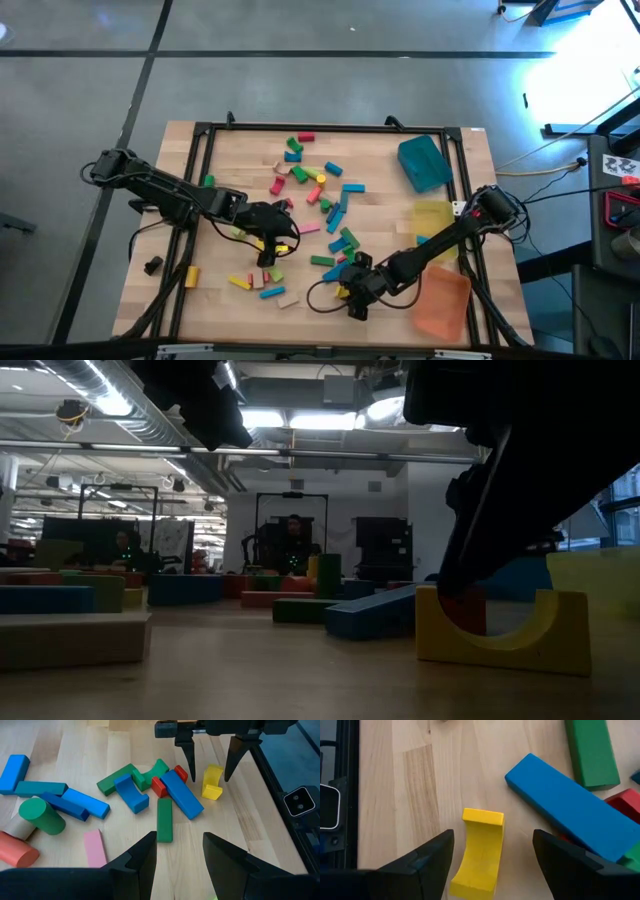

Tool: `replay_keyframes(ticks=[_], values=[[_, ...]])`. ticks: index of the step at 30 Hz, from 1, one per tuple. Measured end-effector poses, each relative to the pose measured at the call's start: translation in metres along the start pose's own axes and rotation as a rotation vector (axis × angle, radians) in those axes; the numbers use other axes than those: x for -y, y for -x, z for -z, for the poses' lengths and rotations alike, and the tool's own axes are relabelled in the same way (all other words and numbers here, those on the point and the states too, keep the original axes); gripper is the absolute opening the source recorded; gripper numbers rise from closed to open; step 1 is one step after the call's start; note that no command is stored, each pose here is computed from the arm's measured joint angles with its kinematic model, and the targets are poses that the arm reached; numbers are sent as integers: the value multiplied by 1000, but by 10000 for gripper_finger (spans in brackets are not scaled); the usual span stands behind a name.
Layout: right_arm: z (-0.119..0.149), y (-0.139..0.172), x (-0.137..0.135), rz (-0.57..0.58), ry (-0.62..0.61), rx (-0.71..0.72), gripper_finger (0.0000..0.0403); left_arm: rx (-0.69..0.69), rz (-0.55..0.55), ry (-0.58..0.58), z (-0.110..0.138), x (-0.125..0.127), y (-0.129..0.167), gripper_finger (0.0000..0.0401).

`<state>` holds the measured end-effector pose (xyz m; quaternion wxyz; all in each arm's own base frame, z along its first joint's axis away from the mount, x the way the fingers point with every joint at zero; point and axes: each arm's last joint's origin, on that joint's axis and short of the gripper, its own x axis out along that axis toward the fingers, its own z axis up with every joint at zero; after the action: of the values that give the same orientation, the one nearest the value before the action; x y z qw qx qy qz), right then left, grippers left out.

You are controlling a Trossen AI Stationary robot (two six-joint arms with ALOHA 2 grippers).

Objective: Sort blocks by size
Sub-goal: Put the yellow arch block into the orange bin

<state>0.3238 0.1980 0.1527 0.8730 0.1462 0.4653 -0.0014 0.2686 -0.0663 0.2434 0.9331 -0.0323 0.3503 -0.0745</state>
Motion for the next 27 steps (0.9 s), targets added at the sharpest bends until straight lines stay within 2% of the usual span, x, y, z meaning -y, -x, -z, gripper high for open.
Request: replay_keyframes(ticks=[14, 20, 27], values=[[7, 3, -9, 54, 37, 69, 273, 0, 0, 0, 0, 0, 0, 145], [11, -16, -11, 33, 63, 92, 273, 1, 1, 15, 0, 0, 0, 145], [17, -32, -8, 92, 82, 111, 273, 1, 1, 17, 0, 0, 0, 145]])
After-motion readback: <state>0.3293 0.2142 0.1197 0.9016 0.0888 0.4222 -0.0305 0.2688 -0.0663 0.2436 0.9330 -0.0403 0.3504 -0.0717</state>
